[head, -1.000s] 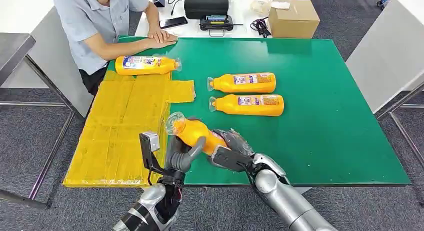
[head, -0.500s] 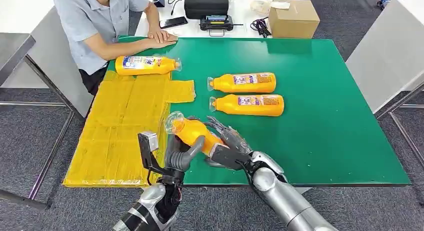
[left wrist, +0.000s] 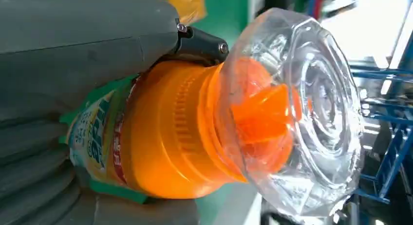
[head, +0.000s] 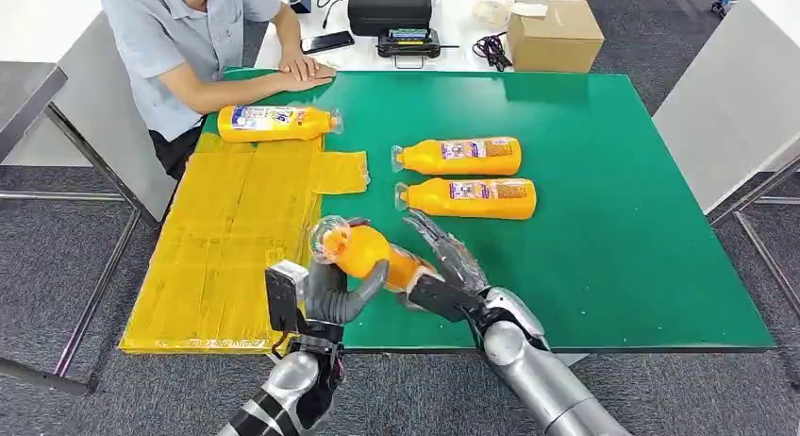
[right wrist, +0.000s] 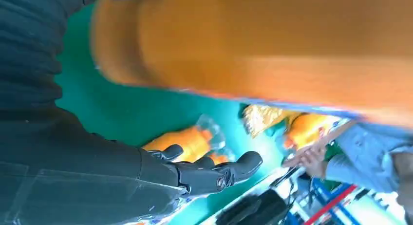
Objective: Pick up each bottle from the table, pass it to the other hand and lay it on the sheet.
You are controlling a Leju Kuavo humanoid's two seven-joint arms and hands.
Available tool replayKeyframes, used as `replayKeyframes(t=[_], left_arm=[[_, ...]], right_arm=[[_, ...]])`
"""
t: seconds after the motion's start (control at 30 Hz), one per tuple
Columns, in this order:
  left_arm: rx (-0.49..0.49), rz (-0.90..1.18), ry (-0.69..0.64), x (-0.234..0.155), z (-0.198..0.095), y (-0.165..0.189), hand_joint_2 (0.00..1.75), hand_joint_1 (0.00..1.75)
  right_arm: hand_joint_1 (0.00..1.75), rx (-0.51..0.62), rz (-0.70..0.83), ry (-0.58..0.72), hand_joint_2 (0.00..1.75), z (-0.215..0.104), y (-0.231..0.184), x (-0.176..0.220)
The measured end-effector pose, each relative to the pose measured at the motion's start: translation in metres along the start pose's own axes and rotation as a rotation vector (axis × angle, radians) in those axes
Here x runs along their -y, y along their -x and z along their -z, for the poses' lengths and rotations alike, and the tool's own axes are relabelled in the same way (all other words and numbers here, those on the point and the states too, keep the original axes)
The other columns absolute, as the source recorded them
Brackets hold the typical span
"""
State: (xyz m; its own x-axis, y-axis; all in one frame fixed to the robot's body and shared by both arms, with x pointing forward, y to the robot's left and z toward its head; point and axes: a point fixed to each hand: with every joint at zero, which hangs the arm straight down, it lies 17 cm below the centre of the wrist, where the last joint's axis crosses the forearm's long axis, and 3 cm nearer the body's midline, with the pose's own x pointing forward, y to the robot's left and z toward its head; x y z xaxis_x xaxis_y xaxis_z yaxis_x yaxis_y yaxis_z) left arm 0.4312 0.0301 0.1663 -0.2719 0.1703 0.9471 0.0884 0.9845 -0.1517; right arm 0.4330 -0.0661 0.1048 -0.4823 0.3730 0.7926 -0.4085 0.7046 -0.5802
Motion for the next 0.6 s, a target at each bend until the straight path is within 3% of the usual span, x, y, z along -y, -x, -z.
replayKeyframes(t=[0.07, 0.2, 0.27, 0.43, 0.6], left_arm=[[0.128, 0.206, 0.003, -0.001, 0.001, -0.019, 1.75, 1.75], [0.473, 0.742, 0.118, 0.019, -0.005, -0.056, 1.75, 1.75], [0.535, 0.892, 0.136, 0.015, -0.005, -0.057, 1.75, 1.75], [0.415, 0.856, -0.022, -0.032, 0.006, -0.058, 1.75, 1.75], [0.357, 1.247, -0.006, -0.046, 0.011, -0.035, 1.75, 1.75]], right_arm=[[0.00, -0.004, -0.018, 0.016, 1.75, -0.004, 0.004, 0.004], [0.00, -0.002, -0.046, 0.038, 1.75, -0.011, 0.006, 0.009], [0.00, 0.002, -0.054, 0.056, 1.75, -0.013, 0.004, 0.013], [0.00, -0.003, -0.056, 0.092, 1.75, -0.023, 0.002, 0.020], [0.00, -0.005, -0.040, 0.107, 1.75, -0.032, 0.002, 0.023]])
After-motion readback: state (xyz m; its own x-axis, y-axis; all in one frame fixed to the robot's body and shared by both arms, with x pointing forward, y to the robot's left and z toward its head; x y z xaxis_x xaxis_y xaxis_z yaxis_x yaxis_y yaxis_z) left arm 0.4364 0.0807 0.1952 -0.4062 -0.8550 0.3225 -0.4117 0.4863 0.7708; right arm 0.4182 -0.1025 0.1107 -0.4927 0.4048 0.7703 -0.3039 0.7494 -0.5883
